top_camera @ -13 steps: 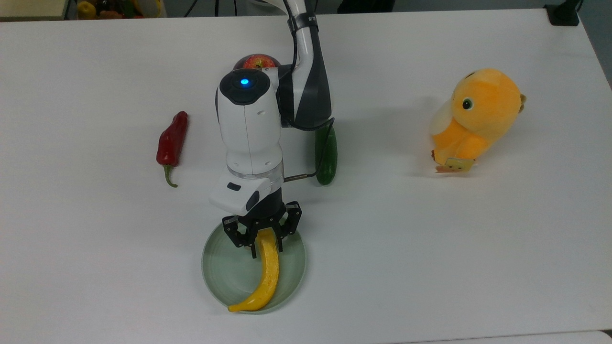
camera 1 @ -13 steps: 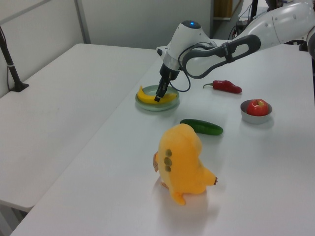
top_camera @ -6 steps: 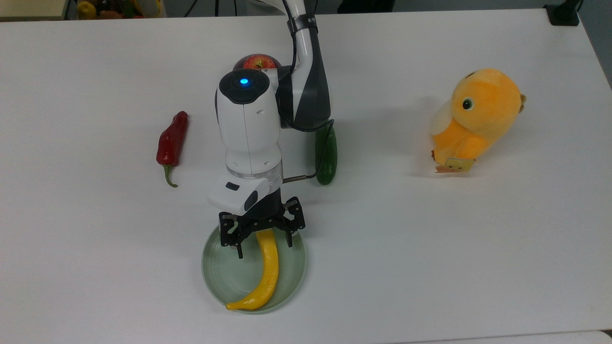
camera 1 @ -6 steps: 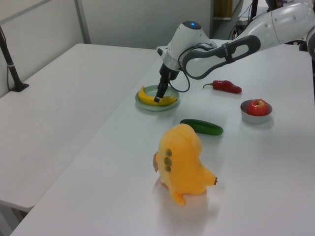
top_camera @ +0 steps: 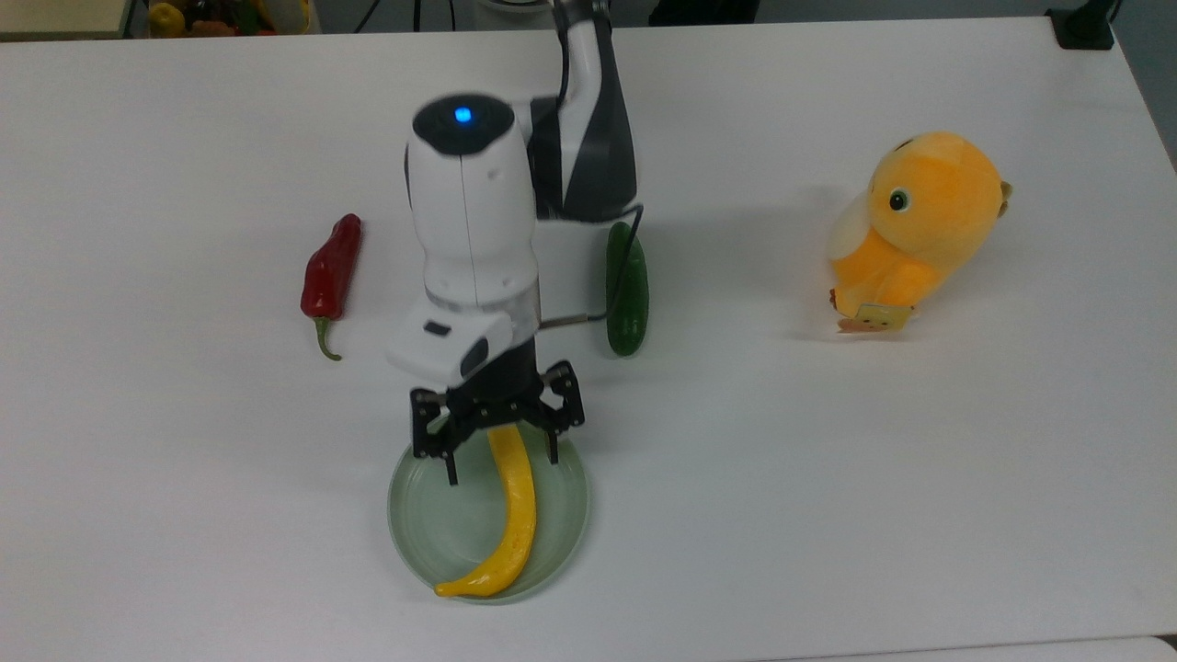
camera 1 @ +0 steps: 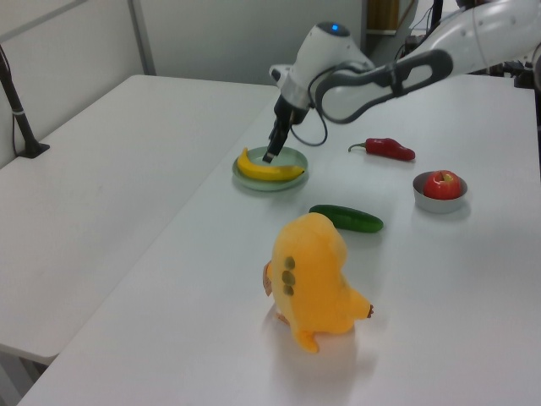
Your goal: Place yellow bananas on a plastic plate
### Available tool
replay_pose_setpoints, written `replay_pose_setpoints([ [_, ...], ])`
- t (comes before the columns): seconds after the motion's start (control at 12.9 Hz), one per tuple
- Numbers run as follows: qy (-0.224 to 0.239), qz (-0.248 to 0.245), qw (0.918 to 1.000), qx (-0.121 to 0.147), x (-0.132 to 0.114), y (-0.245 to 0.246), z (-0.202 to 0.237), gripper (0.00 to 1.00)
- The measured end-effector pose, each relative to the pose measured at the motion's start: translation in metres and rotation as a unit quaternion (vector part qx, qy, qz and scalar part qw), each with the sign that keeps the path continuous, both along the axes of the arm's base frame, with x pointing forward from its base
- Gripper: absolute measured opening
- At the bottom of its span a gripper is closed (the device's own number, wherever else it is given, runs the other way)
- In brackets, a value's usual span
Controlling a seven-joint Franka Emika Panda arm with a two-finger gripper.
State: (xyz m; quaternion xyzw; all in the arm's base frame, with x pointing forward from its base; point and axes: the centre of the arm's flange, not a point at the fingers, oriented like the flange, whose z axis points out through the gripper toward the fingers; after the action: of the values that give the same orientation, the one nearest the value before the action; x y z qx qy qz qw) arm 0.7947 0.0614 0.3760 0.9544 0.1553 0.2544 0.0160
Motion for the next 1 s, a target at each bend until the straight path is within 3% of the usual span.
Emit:
replay_pose_setpoints([
  [0.15, 0.022, -0.024, 0.9995, 0.000, -0.023, -0.012, 0.054, 1.00],
  [0.46, 0.148, -0.081, 0.9856, 0.003, -0.115, -0.024, 0.183, 1.00],
  [0.77, 0.220, -0.108, 0.9695, 0.011, -0.193, -0.025, 0.235, 1.00],
  [1.0, 0.232, -0.108, 0.9666, 0.012, -0.240, -0.022, 0.251, 1.00],
])
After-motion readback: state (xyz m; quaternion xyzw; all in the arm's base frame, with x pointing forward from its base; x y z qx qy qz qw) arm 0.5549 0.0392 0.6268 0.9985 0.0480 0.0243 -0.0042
